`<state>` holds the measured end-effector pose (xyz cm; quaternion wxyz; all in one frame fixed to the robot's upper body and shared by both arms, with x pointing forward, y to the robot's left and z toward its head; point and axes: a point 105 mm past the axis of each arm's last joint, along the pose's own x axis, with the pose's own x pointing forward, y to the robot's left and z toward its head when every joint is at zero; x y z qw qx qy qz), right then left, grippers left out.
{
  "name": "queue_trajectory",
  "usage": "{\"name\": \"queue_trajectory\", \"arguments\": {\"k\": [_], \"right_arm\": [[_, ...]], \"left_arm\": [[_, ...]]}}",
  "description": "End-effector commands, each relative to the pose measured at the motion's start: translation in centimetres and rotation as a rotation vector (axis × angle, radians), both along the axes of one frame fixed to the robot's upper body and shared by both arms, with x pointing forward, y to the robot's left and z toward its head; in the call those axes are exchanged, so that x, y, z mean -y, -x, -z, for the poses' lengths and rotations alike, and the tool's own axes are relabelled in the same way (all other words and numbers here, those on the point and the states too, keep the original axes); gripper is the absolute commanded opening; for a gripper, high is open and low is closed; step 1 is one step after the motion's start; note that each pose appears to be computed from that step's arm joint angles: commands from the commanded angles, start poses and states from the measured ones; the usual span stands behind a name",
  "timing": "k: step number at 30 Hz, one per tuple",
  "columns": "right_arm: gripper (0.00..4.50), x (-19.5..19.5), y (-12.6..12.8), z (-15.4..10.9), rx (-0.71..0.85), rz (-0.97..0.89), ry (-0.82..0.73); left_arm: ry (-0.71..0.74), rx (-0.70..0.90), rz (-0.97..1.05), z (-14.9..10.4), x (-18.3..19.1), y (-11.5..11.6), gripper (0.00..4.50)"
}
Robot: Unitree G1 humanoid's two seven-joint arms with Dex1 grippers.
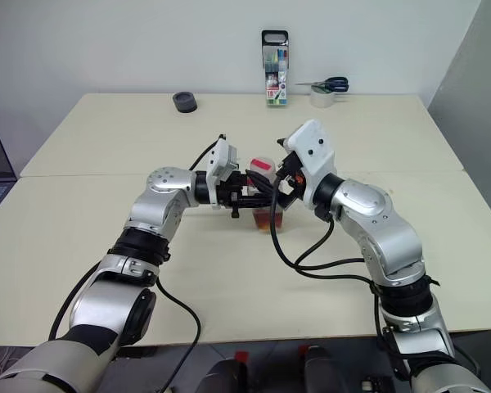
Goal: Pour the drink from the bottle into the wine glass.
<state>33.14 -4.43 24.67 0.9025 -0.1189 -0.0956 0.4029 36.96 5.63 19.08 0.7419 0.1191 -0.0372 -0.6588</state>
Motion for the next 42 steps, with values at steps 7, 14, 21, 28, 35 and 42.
{"name": "queue_trajectory", "arguments": {"k": [7, 14, 21, 28, 35, 42], "right_arm": [[4.50, 0.6, 0.9, -1.0, 0.022, -0.011, -0.032], [4.50, 0.3, 1.3, -0.7, 0.001, -0.037, -0.029], [4.50, 0.2, 1.5, -0.6, -0.021, -0.058, -0.041], [4.50, 0.2, 1.5, -0.8, -0.024, -0.060, -0.057], [4.50, 0.0, 1.8, -0.7, -0.035, -0.087, -0.055], [4.50, 0.0, 1.8, -0.4, -0.055, -0.095, -0.050]], "left_arm": [[0.019, 0.064, 0.011, -1.5, -0.1, 0.2, 1.69], [0.016, 0.066, 0.011, -1.5, -0.2, 0.3, 1.69], [0.016, 0.067, 0.011, -1.5, -0.2, 0.3, 1.69], [0.012, 0.067, 0.010, -1.4, -0.3, 0.2, 1.69], [0.009, 0.073, 0.014, -1.5, -0.3, 0.3, 1.69], [0.012, 0.078, 0.016, -1.6, -0.3, 0.4, 1.69]]}}
